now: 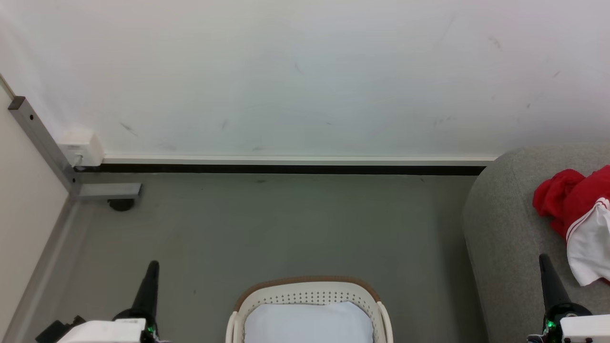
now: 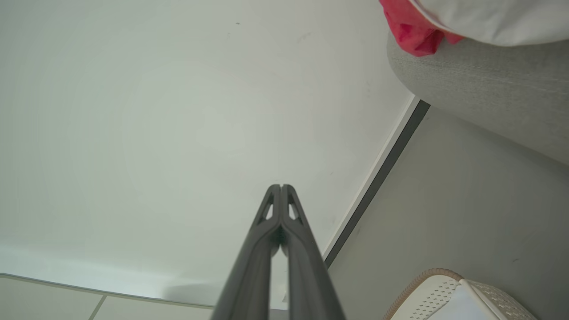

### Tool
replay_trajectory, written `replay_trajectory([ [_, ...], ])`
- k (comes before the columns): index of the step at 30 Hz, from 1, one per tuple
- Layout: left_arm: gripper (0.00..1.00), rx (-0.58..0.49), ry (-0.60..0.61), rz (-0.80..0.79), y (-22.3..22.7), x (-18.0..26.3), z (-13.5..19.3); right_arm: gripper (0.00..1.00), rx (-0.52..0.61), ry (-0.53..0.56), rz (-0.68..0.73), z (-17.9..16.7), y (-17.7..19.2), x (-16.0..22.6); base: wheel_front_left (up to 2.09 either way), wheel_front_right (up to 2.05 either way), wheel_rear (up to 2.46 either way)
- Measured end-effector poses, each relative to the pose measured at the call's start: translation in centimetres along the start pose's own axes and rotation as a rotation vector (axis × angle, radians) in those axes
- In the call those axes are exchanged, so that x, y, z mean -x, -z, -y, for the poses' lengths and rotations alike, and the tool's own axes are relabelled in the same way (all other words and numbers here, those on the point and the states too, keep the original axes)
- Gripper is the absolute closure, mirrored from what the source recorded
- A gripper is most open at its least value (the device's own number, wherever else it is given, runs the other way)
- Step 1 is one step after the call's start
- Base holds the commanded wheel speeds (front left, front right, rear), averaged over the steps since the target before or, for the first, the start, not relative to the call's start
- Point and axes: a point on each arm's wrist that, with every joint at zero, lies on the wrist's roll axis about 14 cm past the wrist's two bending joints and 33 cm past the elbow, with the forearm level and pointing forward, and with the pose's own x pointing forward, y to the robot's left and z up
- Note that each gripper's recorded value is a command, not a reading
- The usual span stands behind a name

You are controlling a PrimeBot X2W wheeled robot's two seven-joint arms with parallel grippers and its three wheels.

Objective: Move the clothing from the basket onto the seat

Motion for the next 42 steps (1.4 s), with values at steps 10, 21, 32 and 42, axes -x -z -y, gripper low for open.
replay_trajectory([
  [10,1.0,0.07,0.009,0.001,-0.22,-0.02,0.16,1.0,-0.067,-0.003,-0.004,-0.06,-0.05,-0.21,0.0,0.0,0.0],
  [21,1.0,0.147,0.021,0.0,-0.48,-0.04,0.37,1.0,-0.137,-0.004,-0.009,-0.01,-0.11,-0.34,0.0,0.0,0.0],
  [32,1.0,0.198,0.029,0.001,-0.68,-0.05,0.51,1.0,-0.188,-0.006,-0.011,0.04,-0.18,-0.41,0.0,0.0,0.0],
  [42,1.0,0.198,0.03,0.001,-0.69,-0.06,0.52,1.0,-0.189,-0.006,-0.01,0.04,-0.19,-0.41,0.0,0.0,0.0],
])
